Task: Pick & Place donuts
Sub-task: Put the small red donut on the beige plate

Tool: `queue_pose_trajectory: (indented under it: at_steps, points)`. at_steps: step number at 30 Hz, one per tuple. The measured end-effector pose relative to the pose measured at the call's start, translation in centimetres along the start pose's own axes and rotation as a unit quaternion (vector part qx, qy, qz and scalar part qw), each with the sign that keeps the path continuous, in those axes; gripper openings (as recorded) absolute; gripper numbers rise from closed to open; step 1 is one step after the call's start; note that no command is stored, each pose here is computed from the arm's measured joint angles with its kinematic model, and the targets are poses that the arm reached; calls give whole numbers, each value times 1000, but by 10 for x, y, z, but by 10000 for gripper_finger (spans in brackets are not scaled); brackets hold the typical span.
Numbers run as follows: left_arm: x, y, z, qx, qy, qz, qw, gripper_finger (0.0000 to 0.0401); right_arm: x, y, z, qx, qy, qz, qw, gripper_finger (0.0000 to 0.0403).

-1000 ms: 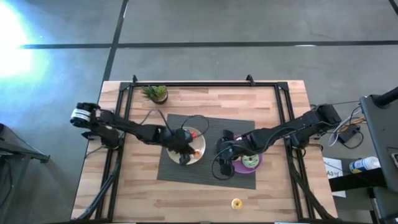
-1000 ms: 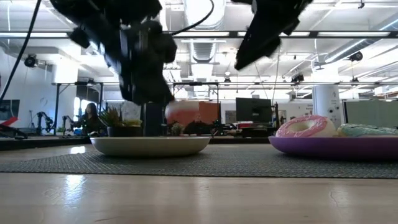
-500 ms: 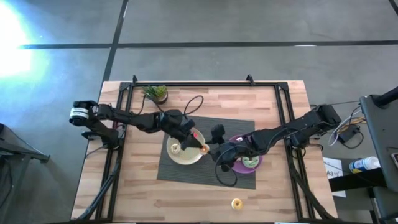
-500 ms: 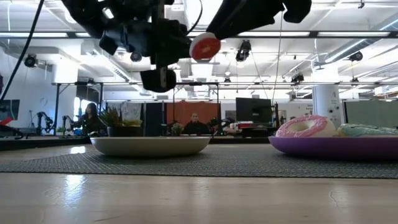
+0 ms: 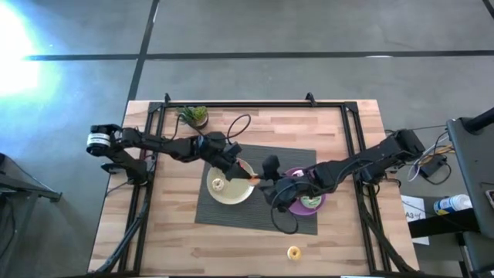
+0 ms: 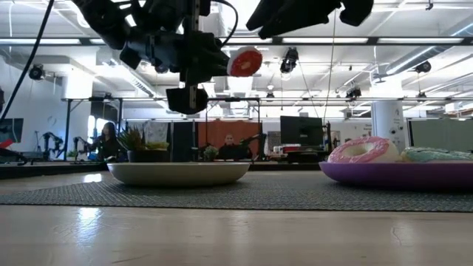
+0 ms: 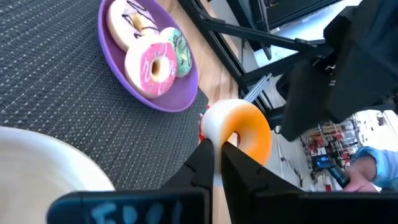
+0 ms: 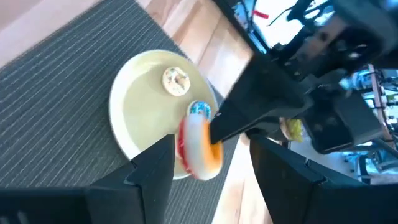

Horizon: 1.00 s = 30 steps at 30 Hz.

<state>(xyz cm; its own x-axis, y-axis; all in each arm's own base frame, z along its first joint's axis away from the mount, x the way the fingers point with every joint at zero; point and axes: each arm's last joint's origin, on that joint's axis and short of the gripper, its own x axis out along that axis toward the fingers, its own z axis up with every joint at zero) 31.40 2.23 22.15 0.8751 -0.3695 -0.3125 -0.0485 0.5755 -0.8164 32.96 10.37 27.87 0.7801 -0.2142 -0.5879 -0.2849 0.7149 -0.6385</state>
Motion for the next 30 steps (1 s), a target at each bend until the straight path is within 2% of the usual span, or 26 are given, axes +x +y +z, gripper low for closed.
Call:
queue_pose_trajectory:
  at_steps: [11, 17, 24, 26, 30]
  points:
    - [0, -14, 13, 2, -7, -26, 1000, 0, 1, 2, -2, -6, 4, 3, 1000, 201]
    - [1, -19, 14, 14, -4, -34, 999, 0, 3, -1, -5, 20, 9, 1, 1000, 195]
    - [6, -28, 10, 38, 3, -44, 998, 4, 5, -2, -6, 32, 10, 4, 999, 142]
    - [6, -30, 11, 46, -7, -38, 998, 18, 5, -2, -7, 40, 11, 4, 999, 124]
    - [7, -30, 12, 48, -26, -18, 998, 70, 5, -2, -7, 62, 12, 3, 998, 96]
